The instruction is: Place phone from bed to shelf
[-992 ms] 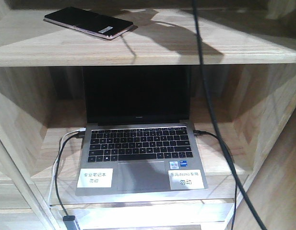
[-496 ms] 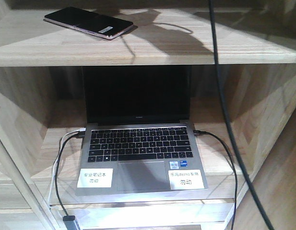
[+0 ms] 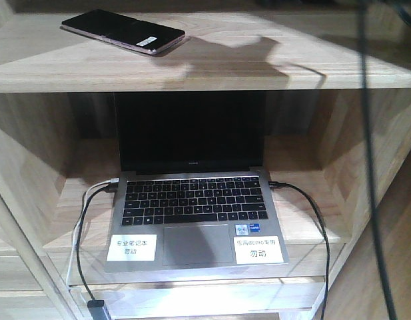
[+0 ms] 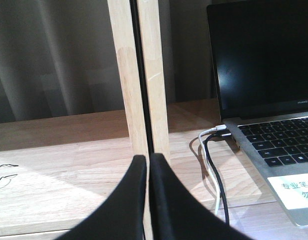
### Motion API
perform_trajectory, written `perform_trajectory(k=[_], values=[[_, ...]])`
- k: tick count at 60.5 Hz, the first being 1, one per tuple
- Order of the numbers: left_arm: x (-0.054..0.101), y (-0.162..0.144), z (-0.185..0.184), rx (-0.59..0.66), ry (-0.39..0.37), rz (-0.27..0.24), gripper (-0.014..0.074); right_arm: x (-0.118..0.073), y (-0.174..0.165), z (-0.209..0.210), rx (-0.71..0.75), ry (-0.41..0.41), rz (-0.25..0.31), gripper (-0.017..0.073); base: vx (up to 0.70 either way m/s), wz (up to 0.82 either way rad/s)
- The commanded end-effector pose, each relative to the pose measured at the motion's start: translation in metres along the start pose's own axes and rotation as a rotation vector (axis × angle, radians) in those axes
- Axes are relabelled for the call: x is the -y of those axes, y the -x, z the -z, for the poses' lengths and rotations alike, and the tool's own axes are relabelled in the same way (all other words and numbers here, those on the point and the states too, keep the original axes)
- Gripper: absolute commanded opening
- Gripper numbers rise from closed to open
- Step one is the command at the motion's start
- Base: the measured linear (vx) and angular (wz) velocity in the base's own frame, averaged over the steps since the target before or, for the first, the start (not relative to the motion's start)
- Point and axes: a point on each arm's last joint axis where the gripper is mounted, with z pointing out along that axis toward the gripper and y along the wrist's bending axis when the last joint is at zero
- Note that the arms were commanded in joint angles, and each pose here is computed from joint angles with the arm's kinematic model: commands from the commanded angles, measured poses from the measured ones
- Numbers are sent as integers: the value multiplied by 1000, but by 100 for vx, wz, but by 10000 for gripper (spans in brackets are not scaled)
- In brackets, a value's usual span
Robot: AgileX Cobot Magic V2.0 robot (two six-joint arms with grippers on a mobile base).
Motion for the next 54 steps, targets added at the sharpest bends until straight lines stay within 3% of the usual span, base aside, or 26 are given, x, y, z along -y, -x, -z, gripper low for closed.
perform_trajectory(k=[1,31,54], values=[[-1,16,3,109,4,9,1,-1,7,34,139,-88,-2,-3,0,0],[-1,16,3,109,4,9,1,-35,-91,131,159,-165,-29,-3,0,0],[-1,16,3,109,4,9,1,-61,-158,193,262,-171,-40,-3,0,0]])
